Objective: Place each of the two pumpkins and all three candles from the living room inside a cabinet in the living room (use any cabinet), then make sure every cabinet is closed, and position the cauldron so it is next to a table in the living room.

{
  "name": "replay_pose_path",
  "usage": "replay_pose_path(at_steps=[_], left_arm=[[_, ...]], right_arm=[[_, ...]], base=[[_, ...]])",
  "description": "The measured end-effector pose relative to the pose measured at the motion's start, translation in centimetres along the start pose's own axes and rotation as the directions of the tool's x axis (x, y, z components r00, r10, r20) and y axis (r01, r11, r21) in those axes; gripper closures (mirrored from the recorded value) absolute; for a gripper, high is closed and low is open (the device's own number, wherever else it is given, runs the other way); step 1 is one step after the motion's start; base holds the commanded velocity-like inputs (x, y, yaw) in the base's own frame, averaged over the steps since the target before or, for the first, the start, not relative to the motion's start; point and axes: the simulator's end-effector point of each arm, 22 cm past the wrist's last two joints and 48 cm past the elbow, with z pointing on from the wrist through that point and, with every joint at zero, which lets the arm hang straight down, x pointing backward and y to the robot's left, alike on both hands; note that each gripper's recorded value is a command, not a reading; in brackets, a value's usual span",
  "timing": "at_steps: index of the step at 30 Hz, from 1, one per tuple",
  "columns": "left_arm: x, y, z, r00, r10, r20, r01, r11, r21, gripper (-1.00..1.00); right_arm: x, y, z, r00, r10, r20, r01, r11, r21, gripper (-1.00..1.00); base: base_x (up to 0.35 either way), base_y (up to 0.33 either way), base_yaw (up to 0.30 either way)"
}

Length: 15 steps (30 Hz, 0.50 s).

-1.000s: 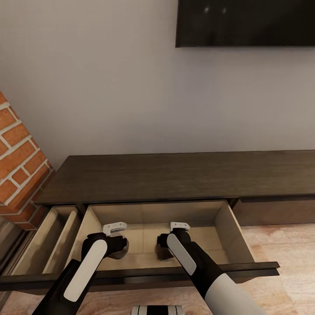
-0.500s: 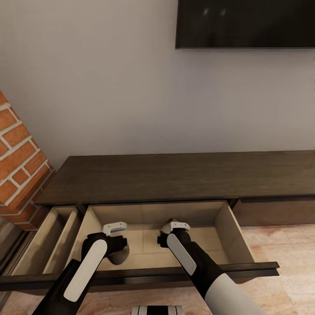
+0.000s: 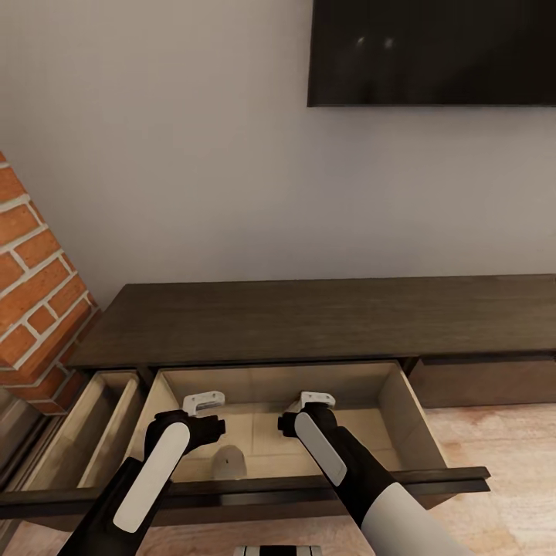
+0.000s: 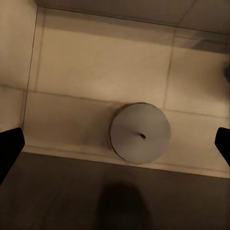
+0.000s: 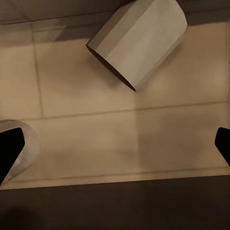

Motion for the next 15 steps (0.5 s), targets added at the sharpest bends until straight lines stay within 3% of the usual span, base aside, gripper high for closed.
replay_pose_path(at_steps=[12, 15], left_arm=[[-1.4, -0.3, -1.8, 0.999, -0.002, 0.043, 0.002, 1.0, 0.011, -1.0], [-1.7, -0.3, -2.4, 0.998, -0.003, 0.055, 0.002, 1.0, 0.014, -1.0]], right_arm=[[-1.4, 0.2, -1.8, 0.999, -0.002, 0.041, 0.002, 1.0, -0.003, -1.0], [-1.9, 0.3, -2.4, 0.998, -0.003, 0.055, 0.003, 1.0, -0.005, -1.0]], base=[[-0.001, 0.0, 0.0], [-0.145, 0.0, 0.0]])
